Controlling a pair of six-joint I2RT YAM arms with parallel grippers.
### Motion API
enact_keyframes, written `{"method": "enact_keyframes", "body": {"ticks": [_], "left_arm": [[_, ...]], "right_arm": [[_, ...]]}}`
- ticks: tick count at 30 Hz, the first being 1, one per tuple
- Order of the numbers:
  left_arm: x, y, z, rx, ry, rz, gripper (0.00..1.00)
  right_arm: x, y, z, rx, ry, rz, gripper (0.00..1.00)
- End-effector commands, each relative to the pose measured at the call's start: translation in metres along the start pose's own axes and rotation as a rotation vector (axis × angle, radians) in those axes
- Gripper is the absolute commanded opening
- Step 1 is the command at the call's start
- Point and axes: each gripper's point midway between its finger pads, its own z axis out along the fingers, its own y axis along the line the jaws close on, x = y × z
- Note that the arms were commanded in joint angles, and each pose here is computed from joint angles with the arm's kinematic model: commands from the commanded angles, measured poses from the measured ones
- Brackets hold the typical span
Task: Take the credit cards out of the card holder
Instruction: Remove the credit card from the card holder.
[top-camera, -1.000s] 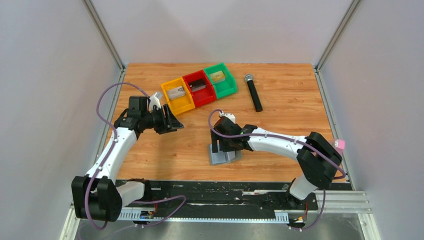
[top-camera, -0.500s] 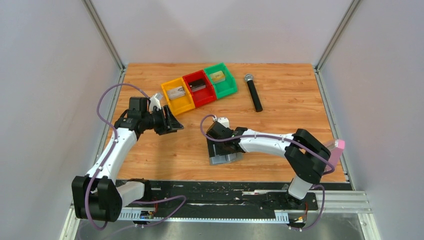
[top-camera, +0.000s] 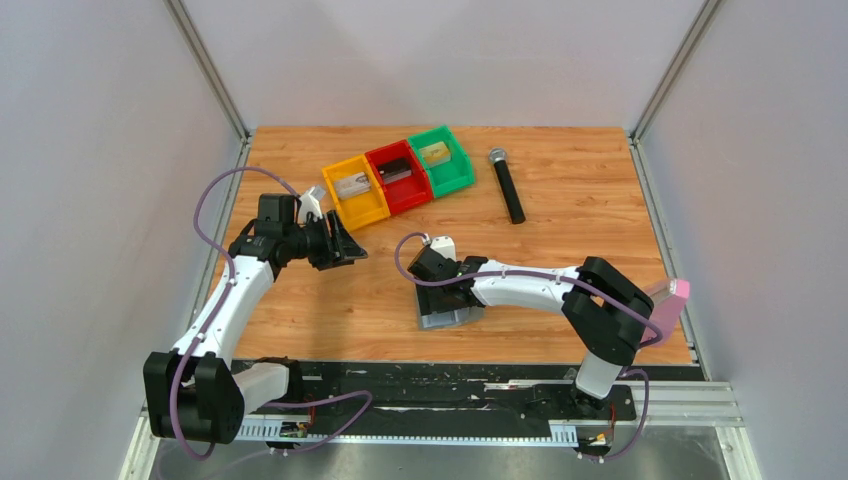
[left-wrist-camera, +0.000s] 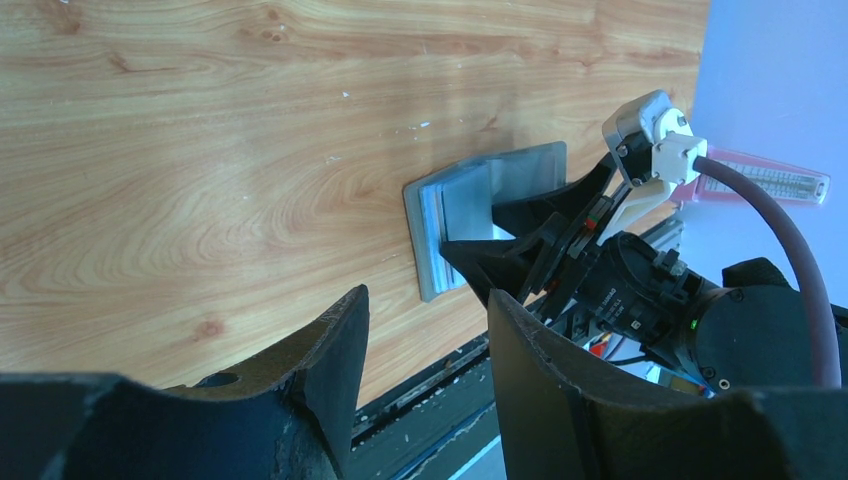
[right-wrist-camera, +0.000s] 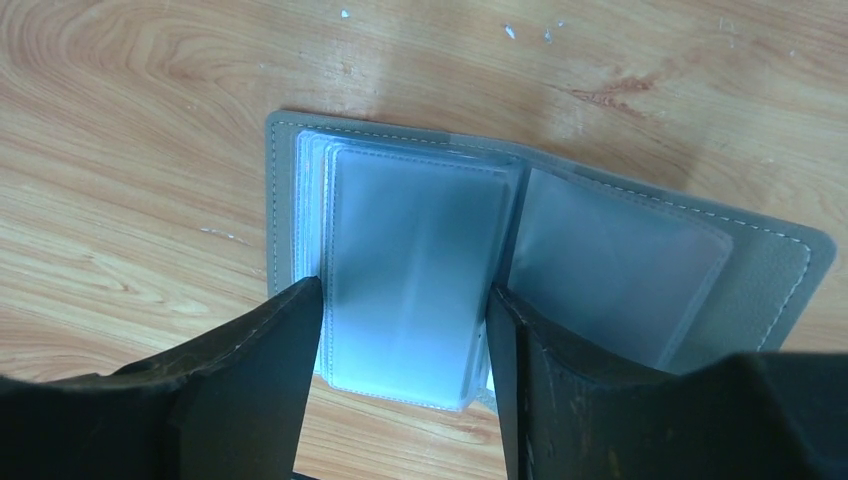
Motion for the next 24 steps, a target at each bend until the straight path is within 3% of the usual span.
{"method": "enact_keyframes", "body": {"ticks": [1, 13, 24], "left_arm": [[-0.005, -0.005, -0.001, 0.033, -0.019, 0.029, 0.56], [0.005, -0.002, 0.003, 0.042, -0.002, 0.004, 0.57], [0.034, -0.012, 0.038, 0.095, 0.08, -0.035, 0.51]], "right_arm": [[-0.01, 0.007, -0.003, -0.007, -0.033, 0.023, 0.58], [-0.013, 0.006, -0.004, -0.008, -0.059, 0.041, 0.53], [-0.026, 0.022, -0.02, -0.163, -0.153, 0.085, 0.41]]}}
